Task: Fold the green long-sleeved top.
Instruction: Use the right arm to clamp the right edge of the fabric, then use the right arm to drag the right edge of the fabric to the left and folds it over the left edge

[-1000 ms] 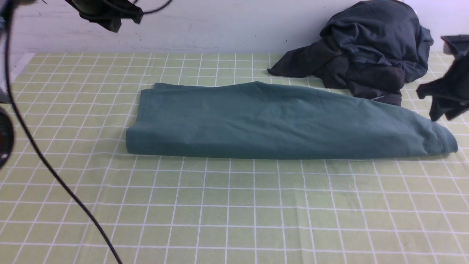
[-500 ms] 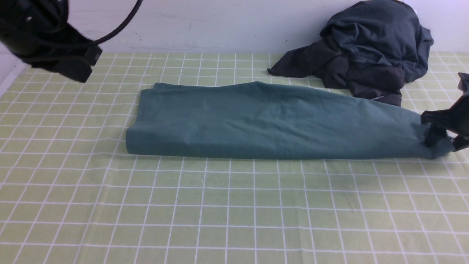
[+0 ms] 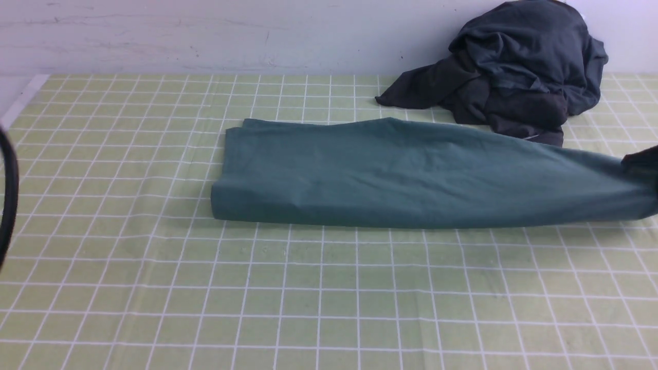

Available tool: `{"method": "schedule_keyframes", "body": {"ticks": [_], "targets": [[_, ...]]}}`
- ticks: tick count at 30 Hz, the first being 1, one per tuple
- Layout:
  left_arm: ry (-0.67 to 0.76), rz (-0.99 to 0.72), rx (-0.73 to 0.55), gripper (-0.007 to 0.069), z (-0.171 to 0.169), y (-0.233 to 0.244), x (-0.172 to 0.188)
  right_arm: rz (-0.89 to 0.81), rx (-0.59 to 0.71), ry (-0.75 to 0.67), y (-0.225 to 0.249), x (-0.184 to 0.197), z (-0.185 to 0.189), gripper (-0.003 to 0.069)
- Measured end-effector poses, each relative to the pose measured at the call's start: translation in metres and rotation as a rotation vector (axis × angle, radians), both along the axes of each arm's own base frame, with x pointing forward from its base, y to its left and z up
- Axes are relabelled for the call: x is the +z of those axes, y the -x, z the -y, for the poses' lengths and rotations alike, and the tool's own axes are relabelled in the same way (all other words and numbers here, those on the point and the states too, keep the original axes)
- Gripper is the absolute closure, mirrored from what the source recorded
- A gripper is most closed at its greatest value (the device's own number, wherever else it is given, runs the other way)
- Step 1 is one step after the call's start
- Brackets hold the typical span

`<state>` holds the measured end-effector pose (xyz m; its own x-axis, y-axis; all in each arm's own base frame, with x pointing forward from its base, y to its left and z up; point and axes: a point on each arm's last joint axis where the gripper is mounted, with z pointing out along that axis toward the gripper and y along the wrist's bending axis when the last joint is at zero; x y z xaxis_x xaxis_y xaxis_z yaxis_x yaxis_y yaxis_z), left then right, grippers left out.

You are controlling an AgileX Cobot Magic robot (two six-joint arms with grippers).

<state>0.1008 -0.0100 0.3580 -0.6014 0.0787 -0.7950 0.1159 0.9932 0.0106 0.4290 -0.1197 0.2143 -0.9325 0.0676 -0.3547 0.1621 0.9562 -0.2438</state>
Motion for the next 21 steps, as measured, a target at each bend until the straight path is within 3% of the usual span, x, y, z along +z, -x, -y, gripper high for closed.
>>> {"method": "schedule_keyframes", "body": {"ticks": [4,8,12,13,15,21], "targets": [[0.021,-0.035,0.029,0.0629,-0.002,0.012,-0.048,0.121,0.005,0.043,0.004,0.054,-0.002,0.0641],[0.024,-0.091,0.040,0.0629,-0.002,0.007,-0.090,0.296,0.039,-0.030,0.001,0.120,-0.036,0.0641],[0.050,-0.053,0.043,0.0628,0.000,-0.002,-0.104,0.470,0.206,-0.194,-0.004,0.174,-0.119,0.0641],[0.051,-0.047,0.044,0.0628,0.000,-0.002,-0.103,0.471,0.219,-0.201,-0.004,0.174,-0.123,0.0641],[0.092,0.004,0.047,0.0628,0.002,-0.005,-0.100,0.543,0.392,-0.300,-0.001,0.189,-0.194,0.0641],[0.113,0.009,0.049,0.0628,0.003,-0.006,-0.100,0.565,0.636,-0.471,0.006,0.161,-0.325,0.0641]]}}
